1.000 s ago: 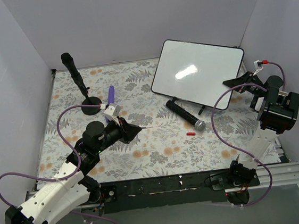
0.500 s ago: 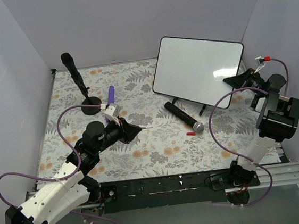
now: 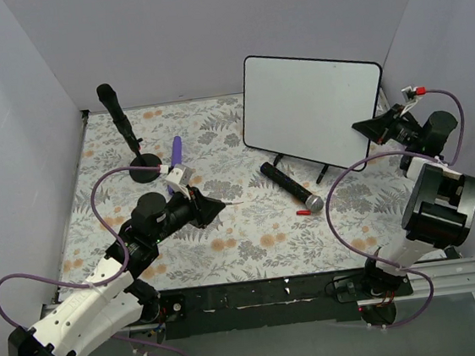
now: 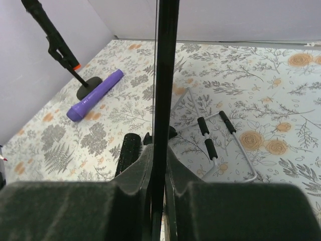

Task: Write a sentence on the whiteboard
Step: Pick up the whiteboard from the whiteboard stand.

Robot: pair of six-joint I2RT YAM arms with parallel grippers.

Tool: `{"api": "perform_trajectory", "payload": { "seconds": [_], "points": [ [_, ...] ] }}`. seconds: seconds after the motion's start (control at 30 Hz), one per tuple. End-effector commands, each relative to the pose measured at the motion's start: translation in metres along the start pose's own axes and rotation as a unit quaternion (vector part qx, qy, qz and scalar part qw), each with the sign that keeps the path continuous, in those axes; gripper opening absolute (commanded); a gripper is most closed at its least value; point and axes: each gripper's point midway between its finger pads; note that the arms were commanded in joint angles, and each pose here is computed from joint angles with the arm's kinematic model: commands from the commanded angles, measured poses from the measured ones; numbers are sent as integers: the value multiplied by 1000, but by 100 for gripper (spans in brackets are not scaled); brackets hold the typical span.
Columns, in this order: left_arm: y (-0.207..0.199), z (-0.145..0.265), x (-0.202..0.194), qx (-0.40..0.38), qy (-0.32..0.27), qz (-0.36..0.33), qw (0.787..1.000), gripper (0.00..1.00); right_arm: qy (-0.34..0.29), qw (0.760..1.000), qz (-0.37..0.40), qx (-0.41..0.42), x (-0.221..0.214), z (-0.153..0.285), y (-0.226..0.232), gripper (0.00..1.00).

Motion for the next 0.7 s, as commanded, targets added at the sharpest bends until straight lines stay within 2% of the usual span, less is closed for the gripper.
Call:
{"api": "perform_trajectory", "payload": {
  "seconds": [0.0, 0.1, 0.33, 0.67],
  "points": [
    [-1, -1, 1, -6, -1, -8, 1000, 0, 2, 991, 130, -7, 23, -10, 15, 1],
    [-1, 0, 1, -7, -1, -8, 1000, 0, 15, 987, 162, -12, 27, -21, 20, 1],
    [-2, 1, 3, -6, -6, -7, 1000, 0, 49, 985, 166, 8, 16, -49, 52, 1],
    [-5, 5, 9, -9, -18, -8, 1000, 0, 103, 991, 83, 21, 5, -79, 83, 1]
  ]
}}
Point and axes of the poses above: each gripper's point midway between its finger pads, its own z axis back along the fingers, its own y axis along the line the jaws close on, x = y × z, and after that the axes turned 1 degree about z, right-handed
